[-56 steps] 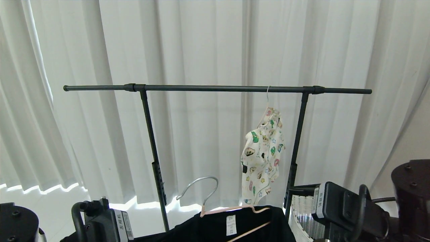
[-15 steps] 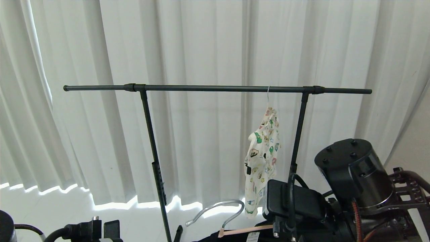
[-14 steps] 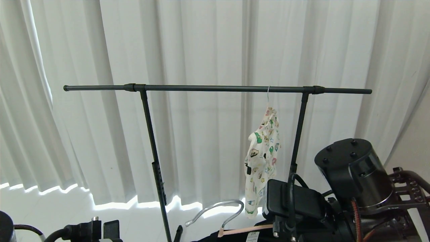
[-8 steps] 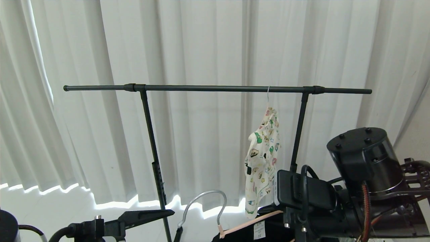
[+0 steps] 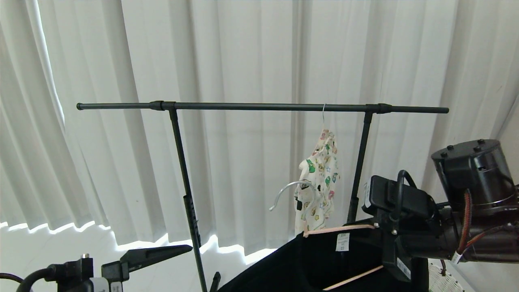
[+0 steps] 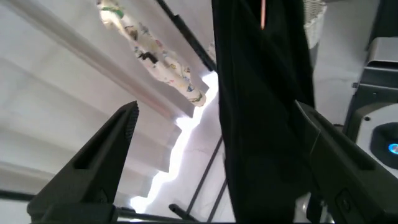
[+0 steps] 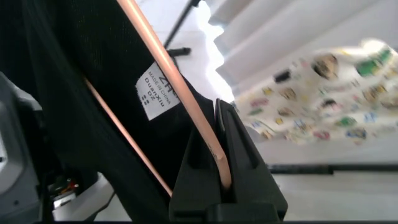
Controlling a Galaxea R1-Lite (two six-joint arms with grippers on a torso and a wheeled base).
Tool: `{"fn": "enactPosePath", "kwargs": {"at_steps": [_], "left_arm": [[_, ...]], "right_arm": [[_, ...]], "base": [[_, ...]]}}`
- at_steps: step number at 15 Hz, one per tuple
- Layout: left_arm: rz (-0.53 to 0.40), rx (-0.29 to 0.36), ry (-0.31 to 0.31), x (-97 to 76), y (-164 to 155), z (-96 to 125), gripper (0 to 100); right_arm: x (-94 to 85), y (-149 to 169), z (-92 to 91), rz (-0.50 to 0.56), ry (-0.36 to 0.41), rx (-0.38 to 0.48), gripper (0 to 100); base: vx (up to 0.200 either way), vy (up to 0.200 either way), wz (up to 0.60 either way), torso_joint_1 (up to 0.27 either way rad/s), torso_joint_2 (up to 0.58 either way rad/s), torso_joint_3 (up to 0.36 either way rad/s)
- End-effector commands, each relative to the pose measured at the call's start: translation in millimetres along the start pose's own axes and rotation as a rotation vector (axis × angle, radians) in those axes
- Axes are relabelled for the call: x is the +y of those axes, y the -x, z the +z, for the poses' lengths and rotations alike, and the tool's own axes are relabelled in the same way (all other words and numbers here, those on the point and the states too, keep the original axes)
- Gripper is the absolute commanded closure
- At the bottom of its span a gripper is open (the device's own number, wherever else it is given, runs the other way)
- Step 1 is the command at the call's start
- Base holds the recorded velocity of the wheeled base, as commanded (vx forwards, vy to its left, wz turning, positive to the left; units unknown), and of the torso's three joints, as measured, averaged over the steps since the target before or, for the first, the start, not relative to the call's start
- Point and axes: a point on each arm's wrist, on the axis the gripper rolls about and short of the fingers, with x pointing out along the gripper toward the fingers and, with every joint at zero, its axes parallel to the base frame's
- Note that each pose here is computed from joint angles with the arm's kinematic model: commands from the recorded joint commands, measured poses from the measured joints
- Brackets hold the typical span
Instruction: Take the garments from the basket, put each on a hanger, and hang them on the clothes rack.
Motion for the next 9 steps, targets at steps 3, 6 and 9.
{"fn": "enactPosePath", "kwargs": {"at_steps": [3, 6, 9], "left_arm": [[0.096, 0.125, 0.075, -2.4, 11, -37, 0], [0.092, 0.199, 0.142, -8.3, 10, -54, 0], [0.091, 0.256, 0.187, -1.7, -1, -54, 0]], "right_arm": [[-7.3, 19, 0.9, -0.086, -0.020, -0.025, 100], [-6.0, 23, 5.8, -0.092, -0.005, -0.054, 100], [-5.1, 24, 12.6, -0.105, 0.012, -0.108, 100]], "base": [[0.000, 0.000, 0.00, 0.000, 0.00, 0.000], [0.000, 0.000, 0.00, 0.000, 0.00, 0.000], [0.000, 0.000, 0.00, 0.000, 0.00, 0.000]]}}
